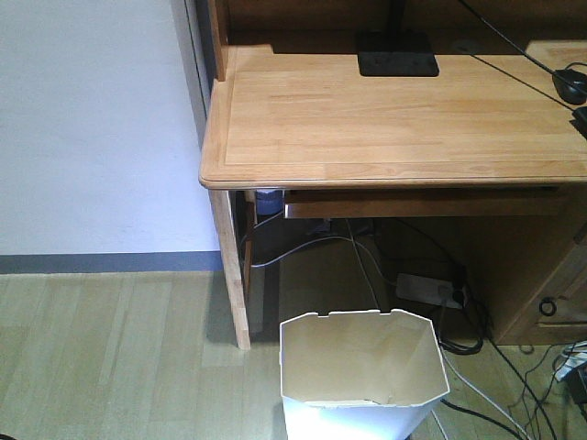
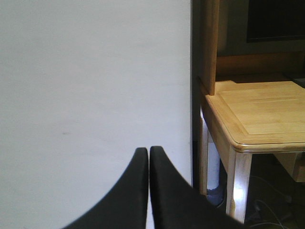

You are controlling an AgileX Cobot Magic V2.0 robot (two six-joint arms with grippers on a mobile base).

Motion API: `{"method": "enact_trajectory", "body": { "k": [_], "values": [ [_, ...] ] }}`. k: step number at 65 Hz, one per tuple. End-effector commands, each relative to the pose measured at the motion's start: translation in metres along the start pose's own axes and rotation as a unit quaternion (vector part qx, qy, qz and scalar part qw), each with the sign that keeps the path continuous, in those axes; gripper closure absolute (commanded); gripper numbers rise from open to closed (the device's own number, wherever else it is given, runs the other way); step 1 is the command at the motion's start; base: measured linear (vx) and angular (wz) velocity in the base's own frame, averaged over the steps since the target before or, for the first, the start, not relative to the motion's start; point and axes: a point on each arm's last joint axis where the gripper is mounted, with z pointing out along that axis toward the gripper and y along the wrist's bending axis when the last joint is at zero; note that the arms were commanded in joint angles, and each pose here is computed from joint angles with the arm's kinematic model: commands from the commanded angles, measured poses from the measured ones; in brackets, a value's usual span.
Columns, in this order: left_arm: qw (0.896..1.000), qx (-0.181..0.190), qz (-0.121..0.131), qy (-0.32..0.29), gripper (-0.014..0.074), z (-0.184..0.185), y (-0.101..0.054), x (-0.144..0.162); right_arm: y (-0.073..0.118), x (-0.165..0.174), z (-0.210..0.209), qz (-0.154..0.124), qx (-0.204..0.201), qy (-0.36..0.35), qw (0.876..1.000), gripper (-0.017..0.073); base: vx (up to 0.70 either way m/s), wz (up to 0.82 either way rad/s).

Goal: Move trash bin to bedside with robot

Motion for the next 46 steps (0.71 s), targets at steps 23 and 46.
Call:
{"method": "enact_trajectory", "body": {
  "k": [23,46],
  "values": [
    [0.999,0.006,-0.003,-0.051,0.0600,-0.0022,-0.0009,-0.0150,0.0004,-0.0002,-0.0006,-0.006,-0.002,-0.030,1.000,0.0568,0.00,0.00],
    [0.999,0.006,-0.003,-0.051,0.0600,-0.0022,-0.0009,-0.0150,0.0004,-0.0002,-0.0006,-0.006,-0.002,-0.030,1.000,0.0568,0.00,0.00]
  ]
}}
